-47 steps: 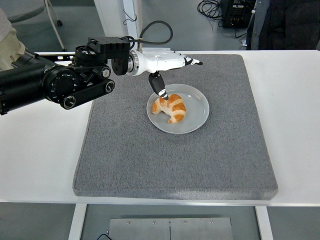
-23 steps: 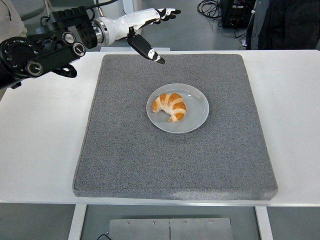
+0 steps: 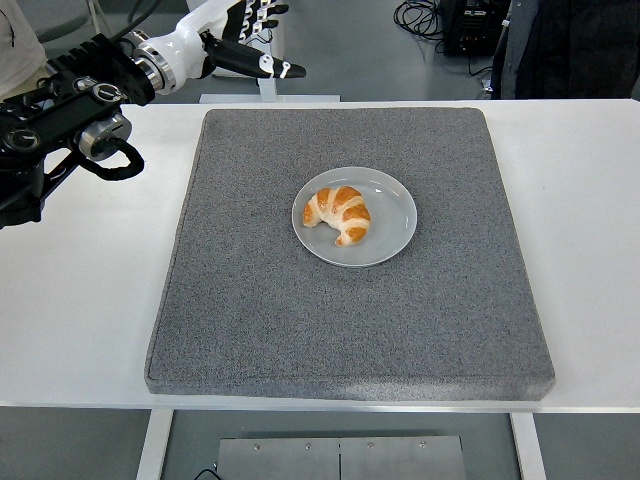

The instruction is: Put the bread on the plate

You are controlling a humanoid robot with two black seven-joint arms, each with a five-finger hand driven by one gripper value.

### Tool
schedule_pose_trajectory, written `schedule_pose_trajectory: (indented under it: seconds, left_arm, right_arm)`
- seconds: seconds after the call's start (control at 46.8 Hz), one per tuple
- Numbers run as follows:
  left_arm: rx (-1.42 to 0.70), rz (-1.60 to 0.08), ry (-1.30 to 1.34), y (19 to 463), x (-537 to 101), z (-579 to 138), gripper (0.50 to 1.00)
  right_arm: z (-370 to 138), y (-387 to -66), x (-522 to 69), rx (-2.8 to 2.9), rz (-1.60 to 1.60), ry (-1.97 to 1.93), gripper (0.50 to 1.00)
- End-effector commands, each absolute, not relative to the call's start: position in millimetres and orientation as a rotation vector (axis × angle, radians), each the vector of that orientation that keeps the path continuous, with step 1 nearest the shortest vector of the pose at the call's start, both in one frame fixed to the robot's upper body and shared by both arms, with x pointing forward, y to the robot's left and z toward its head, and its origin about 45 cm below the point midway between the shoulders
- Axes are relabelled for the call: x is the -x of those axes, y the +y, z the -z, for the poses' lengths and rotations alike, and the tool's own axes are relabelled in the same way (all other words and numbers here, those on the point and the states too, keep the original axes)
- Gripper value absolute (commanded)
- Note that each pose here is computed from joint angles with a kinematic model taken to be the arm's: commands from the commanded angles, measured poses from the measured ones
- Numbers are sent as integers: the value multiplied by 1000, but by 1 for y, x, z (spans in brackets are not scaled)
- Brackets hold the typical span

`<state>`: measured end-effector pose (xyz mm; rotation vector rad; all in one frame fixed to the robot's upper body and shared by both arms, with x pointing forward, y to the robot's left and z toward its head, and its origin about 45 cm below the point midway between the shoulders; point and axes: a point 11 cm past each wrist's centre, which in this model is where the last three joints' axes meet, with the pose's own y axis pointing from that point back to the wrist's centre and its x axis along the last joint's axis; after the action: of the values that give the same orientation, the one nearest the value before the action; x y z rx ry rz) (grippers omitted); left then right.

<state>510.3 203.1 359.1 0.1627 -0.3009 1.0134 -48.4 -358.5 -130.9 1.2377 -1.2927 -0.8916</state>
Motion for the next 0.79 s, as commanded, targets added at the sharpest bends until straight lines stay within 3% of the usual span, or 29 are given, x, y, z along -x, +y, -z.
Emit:
schedule_pose_trajectory:
  seconds: [0.0, 0.15, 0.299, 0.769]
  left_arm:
    - [-119, -1050, -220, 219, -515, -353, 1000]
    - [-74, -1137, -104, 252, -522, -336, 1000]
    - [-28, -1152, -21, 255, -529, -325, 1000]
    - [28, -1178, 275, 213, -530, -269, 999]
  right_arm:
    - [131, -357, 49, -1242, 893, -1289, 1000]
    - [131, -356, 48, -1245, 898, -1291, 1000]
    - [131, -356, 49, -1243, 900, -1292, 1000]
    - [131, -359, 40, -1249, 879, -1297, 1000]
